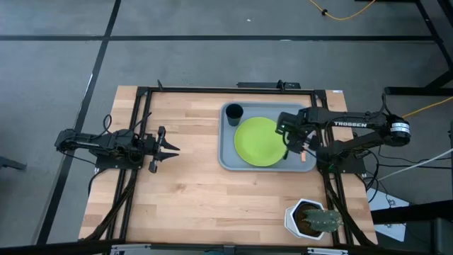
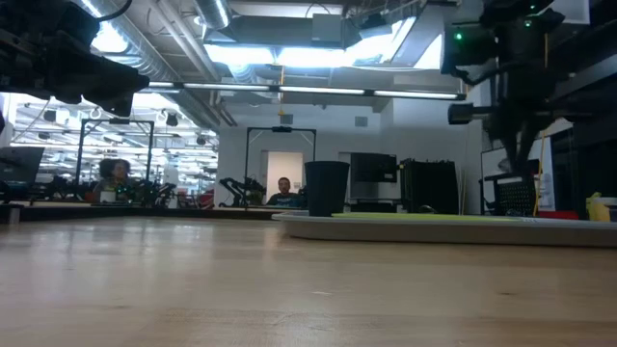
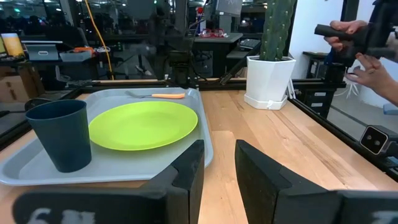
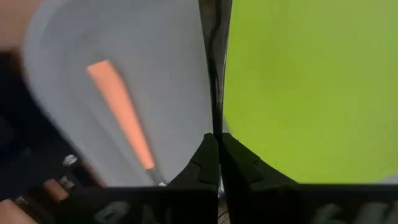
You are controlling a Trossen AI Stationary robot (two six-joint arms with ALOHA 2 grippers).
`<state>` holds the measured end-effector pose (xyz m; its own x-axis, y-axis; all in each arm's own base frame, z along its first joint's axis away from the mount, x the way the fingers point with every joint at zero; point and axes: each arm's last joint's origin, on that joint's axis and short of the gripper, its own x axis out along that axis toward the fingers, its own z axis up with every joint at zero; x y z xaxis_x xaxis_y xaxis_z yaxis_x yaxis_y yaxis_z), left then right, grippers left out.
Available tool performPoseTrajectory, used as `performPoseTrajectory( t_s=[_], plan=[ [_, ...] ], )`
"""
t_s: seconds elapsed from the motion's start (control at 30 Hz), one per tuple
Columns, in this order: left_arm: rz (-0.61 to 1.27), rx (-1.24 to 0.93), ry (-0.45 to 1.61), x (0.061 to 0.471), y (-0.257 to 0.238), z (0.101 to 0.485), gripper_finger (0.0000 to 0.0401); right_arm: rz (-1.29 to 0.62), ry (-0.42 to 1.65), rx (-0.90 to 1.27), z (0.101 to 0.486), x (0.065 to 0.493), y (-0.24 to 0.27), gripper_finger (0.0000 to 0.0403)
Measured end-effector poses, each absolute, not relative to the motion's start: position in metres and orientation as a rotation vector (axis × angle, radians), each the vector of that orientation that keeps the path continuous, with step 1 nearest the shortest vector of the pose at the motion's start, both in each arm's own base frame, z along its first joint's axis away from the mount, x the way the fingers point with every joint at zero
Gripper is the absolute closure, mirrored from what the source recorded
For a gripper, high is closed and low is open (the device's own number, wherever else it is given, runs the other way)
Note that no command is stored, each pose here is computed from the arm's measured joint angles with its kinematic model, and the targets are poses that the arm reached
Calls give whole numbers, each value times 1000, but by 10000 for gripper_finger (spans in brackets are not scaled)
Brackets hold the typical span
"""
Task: Pick and place plate/cup/fork/spoon on tray
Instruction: Put the black spoon on the gray serving tray to the right of the light green plate
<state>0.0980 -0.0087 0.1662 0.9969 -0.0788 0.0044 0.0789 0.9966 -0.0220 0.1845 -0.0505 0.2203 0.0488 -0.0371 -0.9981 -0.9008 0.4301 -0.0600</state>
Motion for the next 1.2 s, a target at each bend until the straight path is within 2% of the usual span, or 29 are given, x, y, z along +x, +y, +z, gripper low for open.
performPoseTrajectory(
  t_s=[0.27, 0.6, 0.9, 1.2],
  plan=[
    [-79, -22, -3, 98, -9, 166, 319, 908, 1444, -898, 187, 166, -54, 394],
    [-79, -22, -3, 98, -9, 166, 319, 1044, 1483, -1071, 166, 153, -60, 388],
    [-78, -22, -3, 98, -9, 166, 319, 956, 1420, -1123, 161, 160, -64, 381],
    [-79, -22, -3, 98, -9, 166, 319, 1015, 1401, -1182, 161, 160, -64, 380]
  ],
)
